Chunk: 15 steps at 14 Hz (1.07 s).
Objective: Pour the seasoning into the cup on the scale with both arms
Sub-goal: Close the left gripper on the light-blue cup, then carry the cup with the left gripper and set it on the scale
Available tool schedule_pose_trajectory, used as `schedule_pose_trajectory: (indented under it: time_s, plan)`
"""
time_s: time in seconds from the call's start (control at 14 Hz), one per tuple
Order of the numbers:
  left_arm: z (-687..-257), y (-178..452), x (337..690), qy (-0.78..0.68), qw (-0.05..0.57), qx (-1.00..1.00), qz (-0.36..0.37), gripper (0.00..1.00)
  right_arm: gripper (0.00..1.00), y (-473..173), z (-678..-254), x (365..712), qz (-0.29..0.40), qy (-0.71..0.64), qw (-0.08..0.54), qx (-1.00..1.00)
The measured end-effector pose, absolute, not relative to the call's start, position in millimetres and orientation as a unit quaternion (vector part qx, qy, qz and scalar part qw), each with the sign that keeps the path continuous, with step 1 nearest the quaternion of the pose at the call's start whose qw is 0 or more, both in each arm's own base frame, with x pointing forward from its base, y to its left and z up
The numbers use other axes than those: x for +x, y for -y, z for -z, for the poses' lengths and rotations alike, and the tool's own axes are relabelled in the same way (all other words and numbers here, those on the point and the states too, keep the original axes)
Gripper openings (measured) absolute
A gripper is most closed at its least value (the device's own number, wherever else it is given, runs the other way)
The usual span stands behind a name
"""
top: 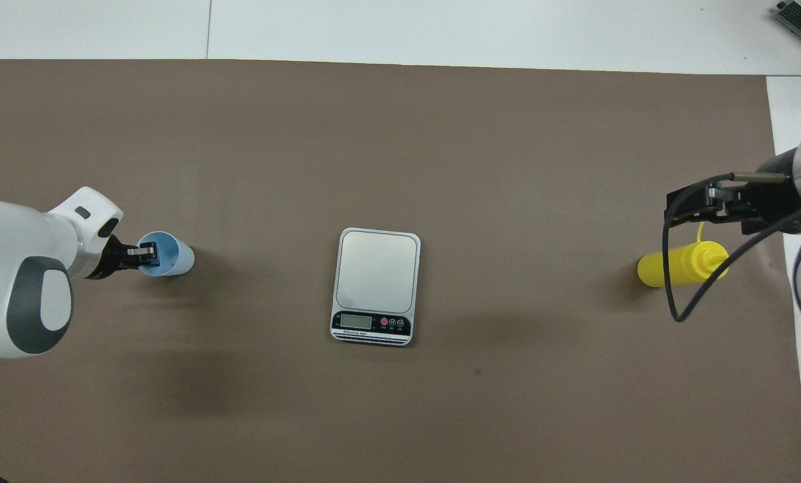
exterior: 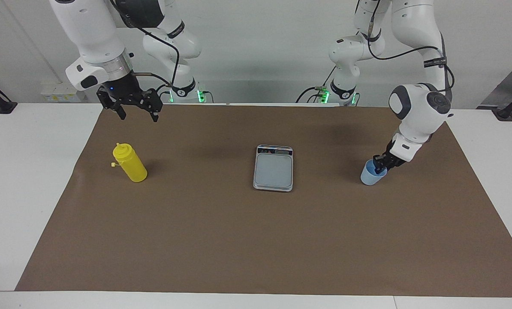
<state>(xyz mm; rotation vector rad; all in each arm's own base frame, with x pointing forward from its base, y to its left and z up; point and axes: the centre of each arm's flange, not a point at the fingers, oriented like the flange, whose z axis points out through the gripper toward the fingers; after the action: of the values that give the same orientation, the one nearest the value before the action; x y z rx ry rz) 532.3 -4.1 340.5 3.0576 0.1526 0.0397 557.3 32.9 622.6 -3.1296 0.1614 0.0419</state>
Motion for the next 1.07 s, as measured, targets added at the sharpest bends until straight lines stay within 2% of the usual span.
schedule_pose_trajectory:
  time_s: [0.07,0.14,0.36,0.57,0.86,1.07]
  plan:
    - [-342,5,533,-0.049,0.040,0.998,-0.014,0.10,1.00,-33,-623,557,-0.013,-0.052,0.004,-0.999]
    - [-346,5,536,-0.048,0.041,0.998,-0.016,0.03,1.00,-33,-623,557,-0.013,-0.052,0.004,-0.999]
    - [-376,8,548,-0.043,0.043,0.998,-0.012,0.03,1.00,-33,-623,557,-0.013,-0.052,0.004,-0.999]
    - [-433,25,565,-0.025,0.046,0.998,-0.019,0.03,1.00,-33,-623,557,-0.013,-0.052,0.004,-0.999]
    - [-499,93,565,-0.022,0.051,0.998,-0.019,0.03,1.00,-33,-623,557,-0.013,-0.052,0.004,-0.999]
    - [-522,170,549,-0.040,0.056,0.998,-0.017,0.03,1.00,-33,-623,557,-0.013,-0.052,0.004,-0.999]
